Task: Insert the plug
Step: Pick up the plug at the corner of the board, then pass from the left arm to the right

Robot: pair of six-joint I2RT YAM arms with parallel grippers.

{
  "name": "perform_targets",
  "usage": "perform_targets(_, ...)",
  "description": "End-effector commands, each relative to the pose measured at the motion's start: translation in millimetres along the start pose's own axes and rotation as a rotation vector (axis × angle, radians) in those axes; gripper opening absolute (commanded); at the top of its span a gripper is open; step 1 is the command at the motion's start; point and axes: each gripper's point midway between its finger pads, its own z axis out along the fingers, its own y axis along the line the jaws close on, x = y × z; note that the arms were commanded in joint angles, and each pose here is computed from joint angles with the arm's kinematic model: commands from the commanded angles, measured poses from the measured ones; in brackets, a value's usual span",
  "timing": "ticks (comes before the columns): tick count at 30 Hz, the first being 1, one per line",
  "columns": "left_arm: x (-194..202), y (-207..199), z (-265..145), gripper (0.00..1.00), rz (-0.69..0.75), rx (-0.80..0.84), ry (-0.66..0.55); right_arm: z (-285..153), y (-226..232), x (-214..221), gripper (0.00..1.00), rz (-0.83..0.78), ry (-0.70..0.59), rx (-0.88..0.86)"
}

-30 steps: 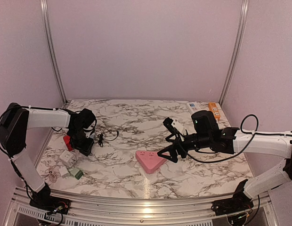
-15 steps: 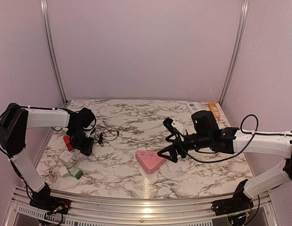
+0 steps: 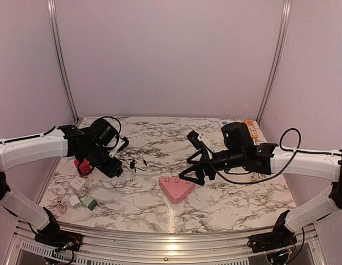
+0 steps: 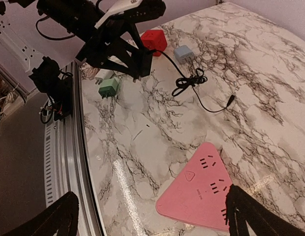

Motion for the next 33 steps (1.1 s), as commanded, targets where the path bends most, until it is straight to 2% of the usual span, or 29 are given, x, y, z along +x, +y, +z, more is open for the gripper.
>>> perform_targets(1, -18, -33, -21, 0.04, 0.192, -0.015, -0.094, -5, 26, -32, 0.99, 0.001, -0.035, -0.126)
perform_targets(5, -25, -65, -35, 0.01, 0.328, -0.032, -0.155, -5, 33, -43, 0.98, 0.01, -0.021, -0.164)
perform_targets(9, -36, -92, -53, 0.0, 0.448, -0.066, -0.269, 0, 38, -45, 0.97, 0.034, 0.004, -0.217)
perform_targets(16, -47, -123, -94, 0.0, 0.54, -0.033, -0.492, 8, 44, -46, 0.96, 0.058, 0.013, -0.286)
perform_targets(20, -45, -135, -114, 0.0, 0.573, 0.009, -0.577, 11, 44, -50, 0.96, 0.078, 0.011, -0.301)
perform_targets(23, -40, -143, -119, 0.0, 0.625, -0.005, -0.592, 13, 45, -56, 0.96, 0.097, 0.01, -0.315)
perform_targets(33, -29, -167, -109, 0.0, 0.776, -0.083, -0.527, 19, 57, -70, 0.91, 0.167, 0.026, -0.405)
